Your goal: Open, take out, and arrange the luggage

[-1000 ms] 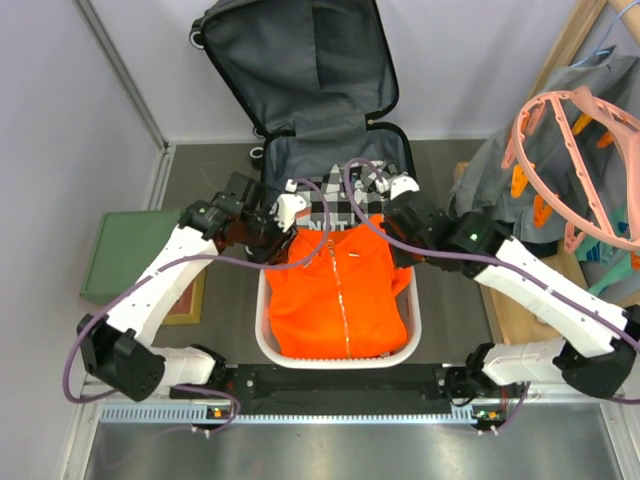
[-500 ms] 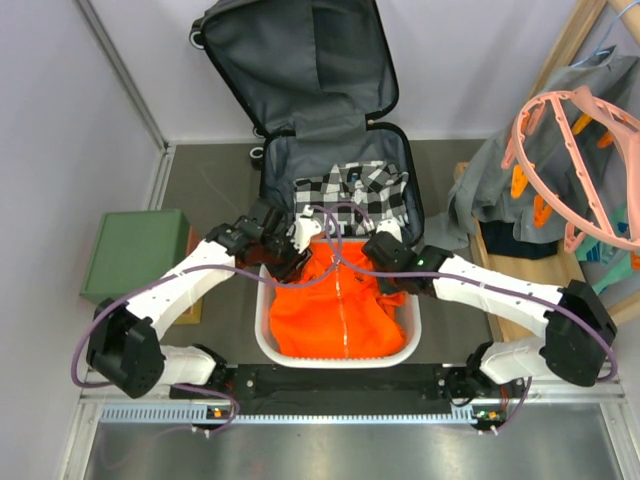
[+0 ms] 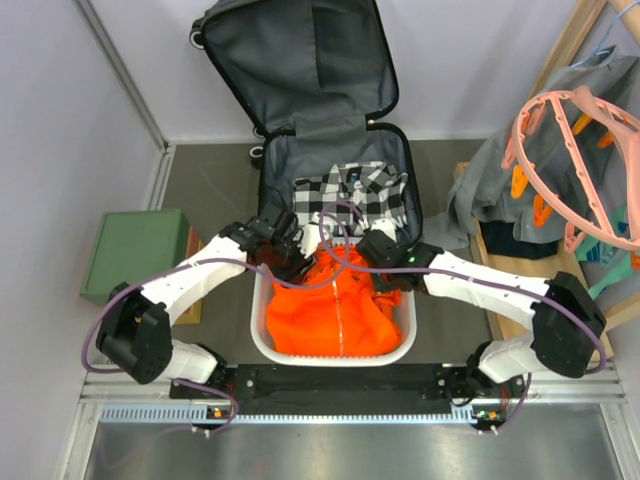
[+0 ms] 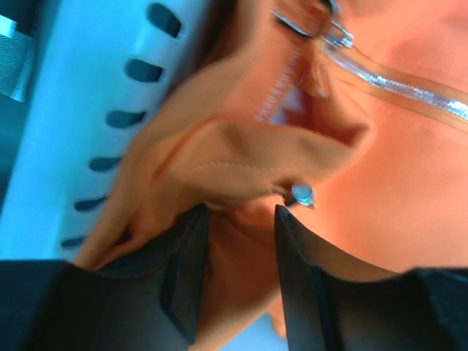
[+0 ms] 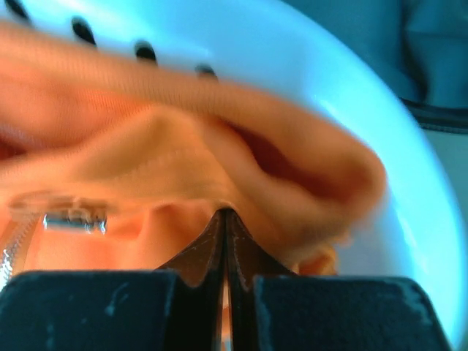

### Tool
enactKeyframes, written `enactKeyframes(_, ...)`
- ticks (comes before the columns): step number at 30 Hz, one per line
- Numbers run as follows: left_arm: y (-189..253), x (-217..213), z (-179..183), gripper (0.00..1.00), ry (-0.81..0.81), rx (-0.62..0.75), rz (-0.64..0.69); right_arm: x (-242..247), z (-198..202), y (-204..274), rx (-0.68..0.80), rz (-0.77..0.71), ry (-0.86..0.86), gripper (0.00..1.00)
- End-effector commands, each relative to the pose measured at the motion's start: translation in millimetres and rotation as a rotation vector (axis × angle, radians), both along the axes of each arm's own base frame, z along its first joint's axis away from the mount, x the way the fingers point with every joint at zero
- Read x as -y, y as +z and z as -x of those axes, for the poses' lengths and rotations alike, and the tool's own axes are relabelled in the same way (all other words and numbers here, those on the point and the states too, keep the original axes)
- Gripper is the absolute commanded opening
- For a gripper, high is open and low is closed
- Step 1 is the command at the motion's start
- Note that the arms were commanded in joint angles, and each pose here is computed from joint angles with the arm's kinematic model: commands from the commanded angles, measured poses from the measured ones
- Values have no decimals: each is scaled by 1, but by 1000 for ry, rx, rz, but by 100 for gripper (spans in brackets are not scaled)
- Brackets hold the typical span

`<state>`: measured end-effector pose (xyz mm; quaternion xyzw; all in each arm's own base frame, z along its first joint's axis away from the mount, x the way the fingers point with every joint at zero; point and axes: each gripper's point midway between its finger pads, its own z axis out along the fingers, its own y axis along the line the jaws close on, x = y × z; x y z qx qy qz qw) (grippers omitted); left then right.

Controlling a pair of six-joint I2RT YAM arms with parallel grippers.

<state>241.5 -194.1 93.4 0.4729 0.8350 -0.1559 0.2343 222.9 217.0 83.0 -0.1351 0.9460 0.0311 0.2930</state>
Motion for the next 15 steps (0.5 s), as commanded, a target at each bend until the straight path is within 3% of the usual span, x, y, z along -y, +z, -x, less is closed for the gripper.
enactKeyframes(1, 58, -15, -14, 51, 44, 56, 14, 15, -2, 52, 71, 44, 79, 0)
enactKeyframes(2, 68, -11, -2, 53, 18, 10, 43, 4, -7, 85, 126, -27, 102, 2)
enactKeyframes(5, 123, 16, 13, 61, -90, -10, 207, -17, -8, 150, 213, -159, 216, 21)
enactKeyframes(6, 144, 22, 10, 62, -106, 20, 249, -26, -5, 165, 220, -203, 259, 33)
enactKeyframes(10, 176, 36, 0, 68, -97, 43, 321, -28, -19, 211, 296, -205, 280, 52)
enactKeyframes(13, 193, 47, -38, 71, 65, 78, 381, -18, -56, 221, 316, -174, 177, 58)
enactKeyframes(15, 191, 36, -83, 72, 291, 109, 384, -16, -84, 214, 300, -175, 115, 58)
